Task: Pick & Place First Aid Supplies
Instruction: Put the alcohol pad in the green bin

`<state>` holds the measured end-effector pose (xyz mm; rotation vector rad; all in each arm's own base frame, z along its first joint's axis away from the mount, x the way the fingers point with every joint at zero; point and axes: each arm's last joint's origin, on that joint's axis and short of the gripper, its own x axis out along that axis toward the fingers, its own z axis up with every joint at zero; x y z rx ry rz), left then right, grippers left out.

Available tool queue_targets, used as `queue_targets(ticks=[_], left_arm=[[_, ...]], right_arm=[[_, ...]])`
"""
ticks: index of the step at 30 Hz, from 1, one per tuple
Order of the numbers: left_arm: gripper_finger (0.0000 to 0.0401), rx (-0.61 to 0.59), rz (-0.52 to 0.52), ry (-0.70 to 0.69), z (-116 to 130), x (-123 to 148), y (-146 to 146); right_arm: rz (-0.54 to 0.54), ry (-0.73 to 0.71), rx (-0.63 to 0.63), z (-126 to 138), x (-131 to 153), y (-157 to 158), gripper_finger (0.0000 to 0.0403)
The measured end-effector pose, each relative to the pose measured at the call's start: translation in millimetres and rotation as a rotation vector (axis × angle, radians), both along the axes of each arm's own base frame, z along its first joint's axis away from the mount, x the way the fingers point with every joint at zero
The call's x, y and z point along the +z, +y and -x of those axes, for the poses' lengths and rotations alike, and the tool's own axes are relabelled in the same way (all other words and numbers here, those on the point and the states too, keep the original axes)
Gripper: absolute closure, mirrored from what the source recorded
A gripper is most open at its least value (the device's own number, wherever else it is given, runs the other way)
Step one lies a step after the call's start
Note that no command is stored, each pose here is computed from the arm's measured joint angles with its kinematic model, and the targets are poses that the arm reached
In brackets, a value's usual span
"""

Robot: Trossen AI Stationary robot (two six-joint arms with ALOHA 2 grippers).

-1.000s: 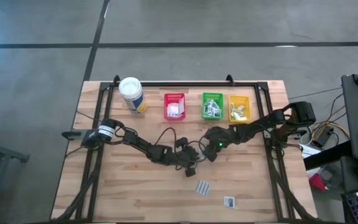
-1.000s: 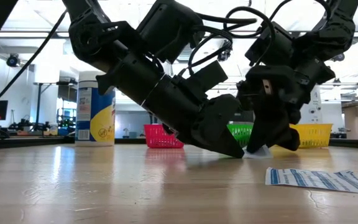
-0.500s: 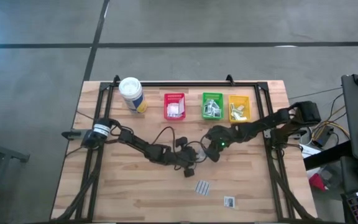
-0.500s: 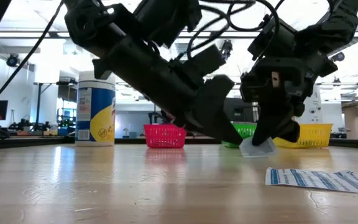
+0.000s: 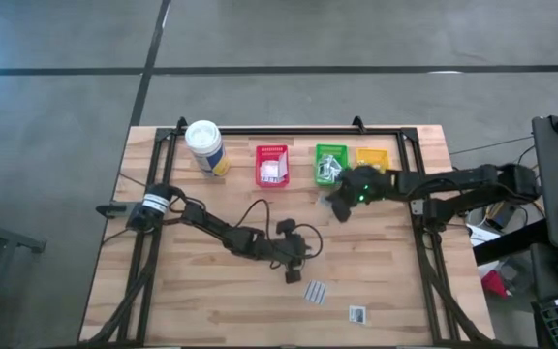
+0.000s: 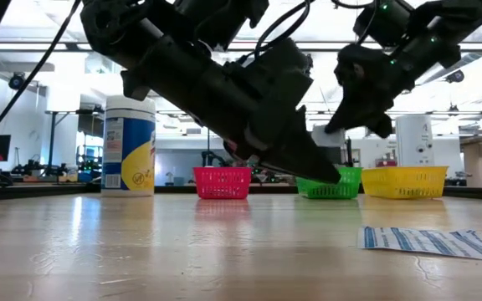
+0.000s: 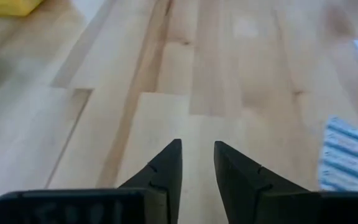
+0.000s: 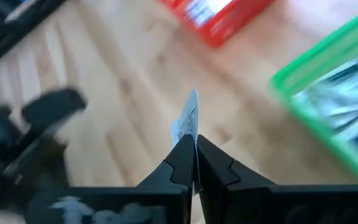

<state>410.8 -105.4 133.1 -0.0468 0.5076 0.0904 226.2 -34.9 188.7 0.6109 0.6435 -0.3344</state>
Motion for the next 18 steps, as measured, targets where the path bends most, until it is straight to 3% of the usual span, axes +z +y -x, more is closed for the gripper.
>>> queue_targets(ticks=[4, 10, 14, 18], left_arm=[[0.0307, -0.032, 0.023, -0.012, -0.8, 1.5, -1.3], [0.0307, -0.090, 0.079, -0.041, -3.4, 3.1, -4.2], [0.0307, -0.223, 0.196, -0.042, -6.6, -3.8, -10.1], [0.0307, -0.244, 0.248, -0.026, -8.0, -6.9, -12.7]], right_arm=[[0.061, -0.054, -0.092, 8.4, 13.3, -13.3, 0.0394], [0.211, -0.013, -0.277, 16.5, 15.2, -35.0, 0.0394], [0.226, 0.037, -0.345, 18.3, 7.8, -49.5, 0.0394], [0.213, 0.088, -0.379, 18.2, -2.1, -59.8, 0.0394]])
